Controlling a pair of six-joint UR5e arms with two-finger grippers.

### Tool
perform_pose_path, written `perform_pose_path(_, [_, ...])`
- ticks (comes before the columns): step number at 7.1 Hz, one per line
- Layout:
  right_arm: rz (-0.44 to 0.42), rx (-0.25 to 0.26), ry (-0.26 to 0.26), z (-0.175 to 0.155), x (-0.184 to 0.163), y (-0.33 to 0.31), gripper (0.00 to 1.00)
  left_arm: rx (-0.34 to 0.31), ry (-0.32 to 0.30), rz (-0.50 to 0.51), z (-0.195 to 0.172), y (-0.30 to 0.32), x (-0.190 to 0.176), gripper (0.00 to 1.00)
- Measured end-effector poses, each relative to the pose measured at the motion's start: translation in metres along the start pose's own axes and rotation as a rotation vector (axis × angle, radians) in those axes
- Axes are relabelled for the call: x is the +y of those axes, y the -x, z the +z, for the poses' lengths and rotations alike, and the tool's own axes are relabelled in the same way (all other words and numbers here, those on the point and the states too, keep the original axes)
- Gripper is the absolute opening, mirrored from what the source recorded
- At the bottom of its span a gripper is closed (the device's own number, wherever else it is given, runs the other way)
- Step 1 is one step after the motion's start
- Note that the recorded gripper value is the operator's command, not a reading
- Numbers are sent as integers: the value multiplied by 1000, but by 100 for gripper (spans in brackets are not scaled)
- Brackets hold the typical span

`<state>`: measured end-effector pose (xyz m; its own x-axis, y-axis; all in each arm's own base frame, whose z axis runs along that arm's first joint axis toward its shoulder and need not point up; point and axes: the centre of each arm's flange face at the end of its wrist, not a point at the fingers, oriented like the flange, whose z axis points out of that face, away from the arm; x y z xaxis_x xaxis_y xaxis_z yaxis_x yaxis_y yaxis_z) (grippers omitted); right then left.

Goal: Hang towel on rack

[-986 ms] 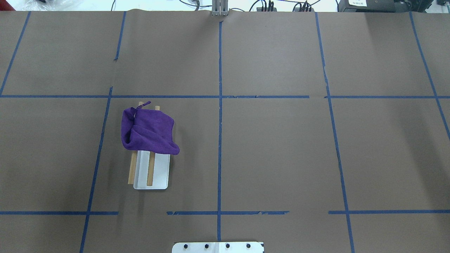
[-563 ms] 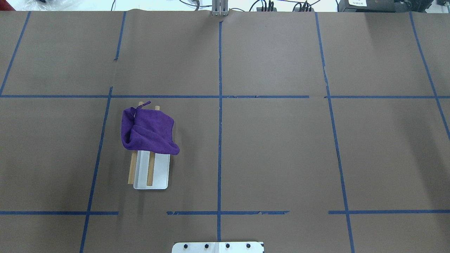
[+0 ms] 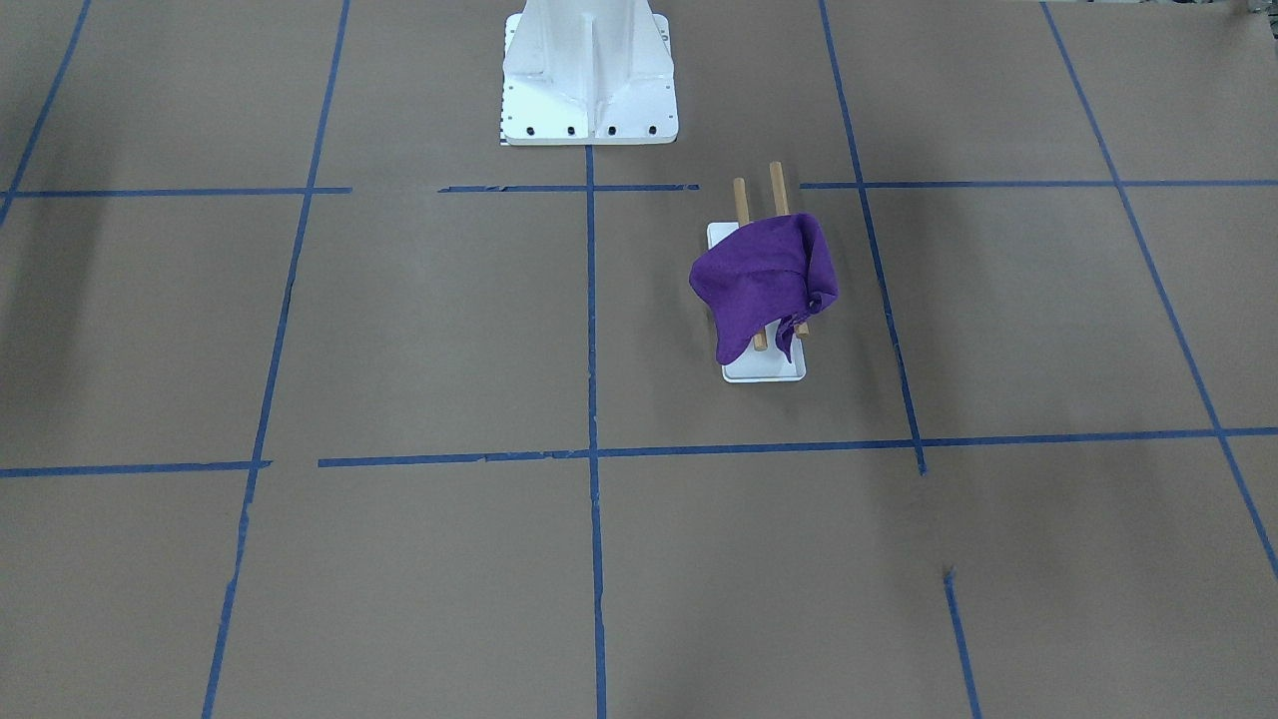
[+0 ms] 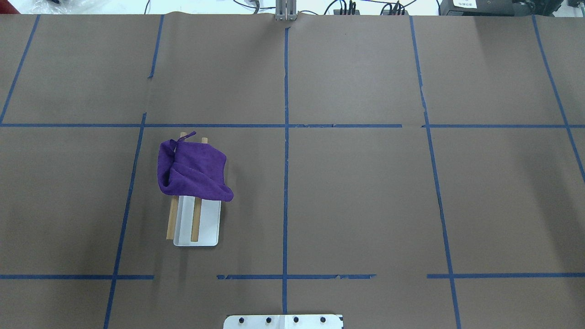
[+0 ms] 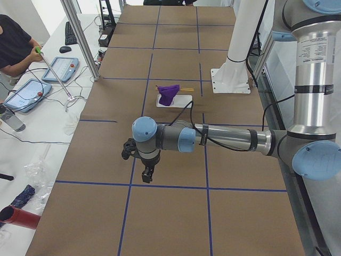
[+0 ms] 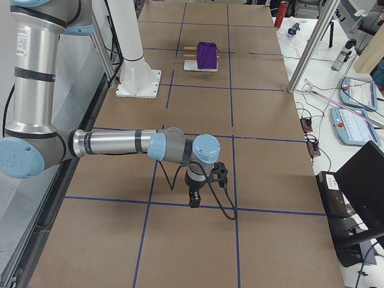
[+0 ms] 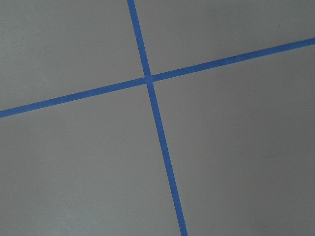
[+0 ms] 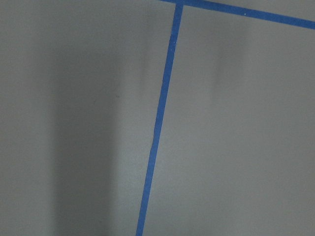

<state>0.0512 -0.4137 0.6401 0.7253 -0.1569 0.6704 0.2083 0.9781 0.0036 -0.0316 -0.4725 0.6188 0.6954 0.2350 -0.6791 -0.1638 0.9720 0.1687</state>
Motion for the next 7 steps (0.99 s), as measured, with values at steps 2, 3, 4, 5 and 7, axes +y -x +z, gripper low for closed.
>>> perform_pose_path(2, [-14,1,-17,-2,-2,2,100,7,-1,2,0,-1,0,100])
perform_pose_path(3, [-22,2,-29,-3,-3,3,100,21,-1,0,1,-1,0,100])
perform_pose_path(4, [-24,3,-35,-4,-3,4,100,32,-2,-1,1,-2,0,100])
perform_pose_path(5, [-24,3,-38,-5,-4,4,100,36,-3,0,1,-2,0,100])
perform_pose_path(7, [-26,-1,-43,-6,-4,6,100,38,-5,3,0,-4,0,100])
